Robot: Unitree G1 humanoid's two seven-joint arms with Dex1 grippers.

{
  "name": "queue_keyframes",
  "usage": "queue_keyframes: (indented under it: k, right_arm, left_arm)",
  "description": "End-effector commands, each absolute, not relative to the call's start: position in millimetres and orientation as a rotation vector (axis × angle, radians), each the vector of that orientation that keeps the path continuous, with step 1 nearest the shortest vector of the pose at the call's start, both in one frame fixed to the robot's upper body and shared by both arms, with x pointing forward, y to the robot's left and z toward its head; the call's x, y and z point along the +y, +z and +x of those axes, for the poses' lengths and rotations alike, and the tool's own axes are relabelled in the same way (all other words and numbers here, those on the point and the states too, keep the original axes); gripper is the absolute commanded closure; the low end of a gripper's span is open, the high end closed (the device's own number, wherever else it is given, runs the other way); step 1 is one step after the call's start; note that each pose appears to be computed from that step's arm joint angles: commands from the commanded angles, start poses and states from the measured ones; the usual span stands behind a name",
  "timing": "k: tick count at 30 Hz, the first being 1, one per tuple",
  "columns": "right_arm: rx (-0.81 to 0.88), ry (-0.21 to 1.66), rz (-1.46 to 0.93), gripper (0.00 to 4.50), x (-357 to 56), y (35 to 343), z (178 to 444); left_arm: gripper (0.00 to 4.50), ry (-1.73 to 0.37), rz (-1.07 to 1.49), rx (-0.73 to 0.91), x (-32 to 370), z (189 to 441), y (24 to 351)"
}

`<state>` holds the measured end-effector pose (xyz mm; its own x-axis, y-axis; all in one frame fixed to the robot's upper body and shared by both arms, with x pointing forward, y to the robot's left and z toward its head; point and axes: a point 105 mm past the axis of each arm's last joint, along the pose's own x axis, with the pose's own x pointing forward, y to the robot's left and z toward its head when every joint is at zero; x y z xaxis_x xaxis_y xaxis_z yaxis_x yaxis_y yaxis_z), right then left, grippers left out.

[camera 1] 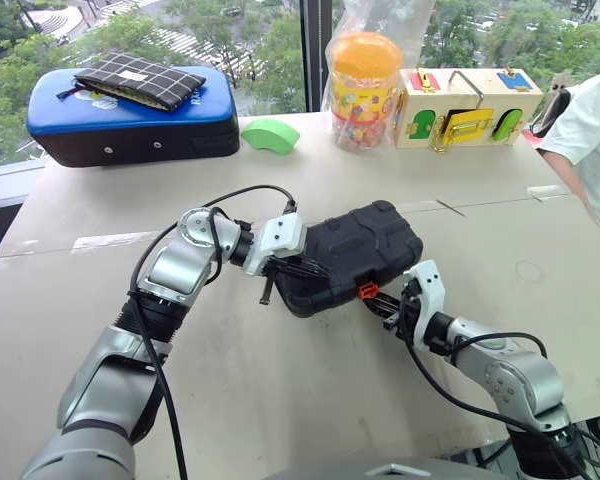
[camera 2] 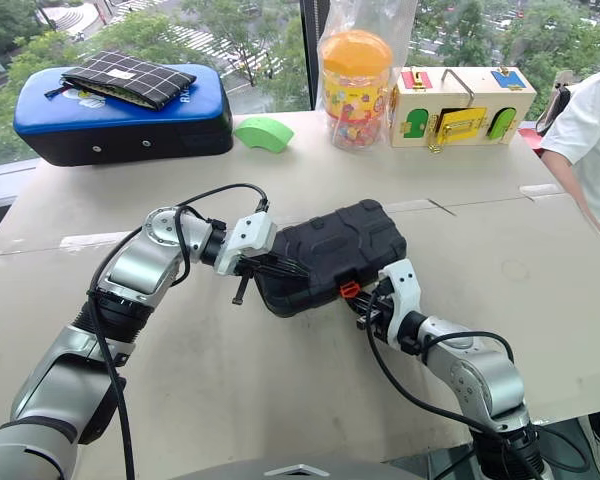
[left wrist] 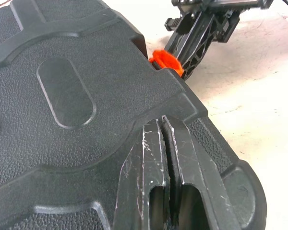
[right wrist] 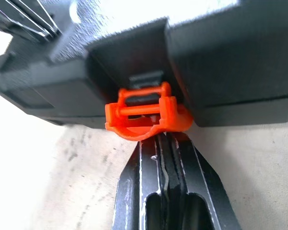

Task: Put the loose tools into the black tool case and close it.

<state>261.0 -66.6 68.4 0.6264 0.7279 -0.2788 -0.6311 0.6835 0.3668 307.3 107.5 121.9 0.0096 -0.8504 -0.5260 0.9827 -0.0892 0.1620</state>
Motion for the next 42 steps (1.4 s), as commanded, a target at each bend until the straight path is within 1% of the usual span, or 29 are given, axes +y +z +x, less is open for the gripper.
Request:
queue_keyframes:
  k: [1, 9, 18, 22, 25, 28, 30, 32, 33, 35, 37, 38, 40, 41, 42]
  right_arm:
    - [0.180, 0.865, 0.261, 4.50, -55, 129, 264]
    - [0.155, 0.891, 0.253, 4.50, -50, 140, 271]
    - [0.033, 0.943, 0.237, 4.50, -47, 175, 272]
    - [0.002, 0.953, 0.214, 4.50, -46, 184, 272]
    - [-0.019, 0.972, 0.202, 4.50, -45, 189, 270]
    - [-0.006, 0.976, 0.187, 4.50, -46, 186, 267]
    - [0.014, 0.947, 0.150, 4.50, -51, 179, 268]
    - [0.021, 0.883, 0.051, 4.50, -58, 171, 272]
    - [-0.005, 0.873, 0.044, 4.50, -60, 172, 273]
    - [-0.003, 0.880, -0.015, 4.50, -67, 165, 272]
    - [0.002, 0.876, -0.079, 3.99, -83, 160, 270]
    - [-0.001, 0.873, -0.108, 3.67, -91, 161, 268]
    - [0.010, 0.896, -0.157, 2.72, -107, 161, 258]
    - [0.020, 0.907, -0.177, 2.29, -114, 160, 253]
    - [0.030, 0.916, -0.191, 1.79, -121, 159, 248]
  left_arm:
    - [4.45, -1.593, 0.582, 0.525, 114, 291, 70]
    - [4.45, -1.598, 0.583, 0.528, 114, 284, 65]
    - [4.45, -1.584, 0.572, 0.528, 114, 281, 62]
    - [4.45, -1.578, 0.566, 0.530, 114, 281, 61]
    - [4.45, -1.568, 0.560, 0.530, 116, 281, 59]
    - [4.45, -1.547, 0.554, 0.525, 117, 283, 57]
    - [4.45, -1.529, 0.536, 0.494, 116, 285, 59]
    - [4.45, -1.501, 0.492, 0.415, 111, 288, 68]
    - [4.45, -1.484, 0.465, 0.384, 108, 290, 73]
    - [4.45, -1.409, 0.289, 0.291, 100, 296, 91]
    - [4.50, -1.407, 0.129, 0.225, 101, 290, 115]
    - [4.24, -1.405, 0.049, 0.182, 104, 285, 128]
    - [3.60, -1.359, 0.007, 0.152, 115, 276, 138]
    - [3.21, -1.337, 0.001, 0.153, 121, 272, 140]
    - [2.73, -1.312, -0.007, 0.153, 127, 268, 142]
